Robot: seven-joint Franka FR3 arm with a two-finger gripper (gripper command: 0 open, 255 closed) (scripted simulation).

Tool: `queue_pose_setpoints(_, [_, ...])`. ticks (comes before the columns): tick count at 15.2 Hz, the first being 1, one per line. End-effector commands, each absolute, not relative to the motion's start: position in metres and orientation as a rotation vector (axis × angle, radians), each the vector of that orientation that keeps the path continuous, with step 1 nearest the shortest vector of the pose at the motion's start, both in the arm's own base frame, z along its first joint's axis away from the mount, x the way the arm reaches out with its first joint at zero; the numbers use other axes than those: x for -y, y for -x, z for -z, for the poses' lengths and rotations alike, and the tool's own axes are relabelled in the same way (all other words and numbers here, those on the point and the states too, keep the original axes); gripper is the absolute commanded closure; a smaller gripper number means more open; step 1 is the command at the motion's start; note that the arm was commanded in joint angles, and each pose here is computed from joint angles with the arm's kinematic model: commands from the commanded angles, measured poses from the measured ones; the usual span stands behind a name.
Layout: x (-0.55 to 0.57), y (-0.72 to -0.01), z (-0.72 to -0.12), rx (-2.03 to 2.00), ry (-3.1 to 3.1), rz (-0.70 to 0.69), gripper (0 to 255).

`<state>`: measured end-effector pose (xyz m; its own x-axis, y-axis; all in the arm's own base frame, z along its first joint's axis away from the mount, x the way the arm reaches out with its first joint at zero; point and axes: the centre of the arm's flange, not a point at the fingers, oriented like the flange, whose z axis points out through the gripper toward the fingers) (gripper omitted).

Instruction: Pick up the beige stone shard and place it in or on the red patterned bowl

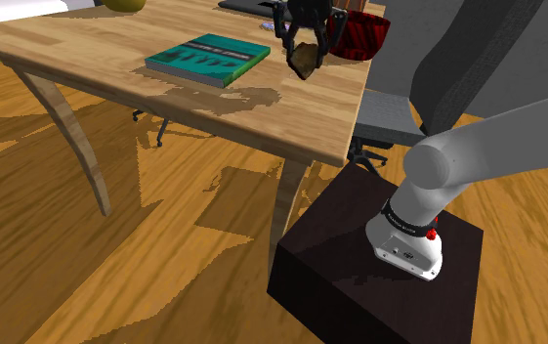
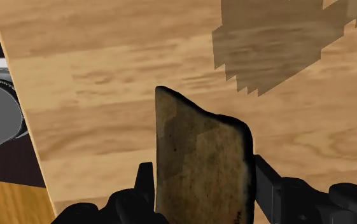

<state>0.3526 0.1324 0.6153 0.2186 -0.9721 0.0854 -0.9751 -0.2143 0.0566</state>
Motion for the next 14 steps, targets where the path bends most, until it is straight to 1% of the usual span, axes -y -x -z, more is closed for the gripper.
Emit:
queue_pose_setpoints(1, [-0.132, -0.353, -0.626, 1.904, -2.374, -0.047, 255])
queue_pose_setpoints(14, [-0.132, -0.353, -0.694, 1.904, -2.374, -0.047, 255])
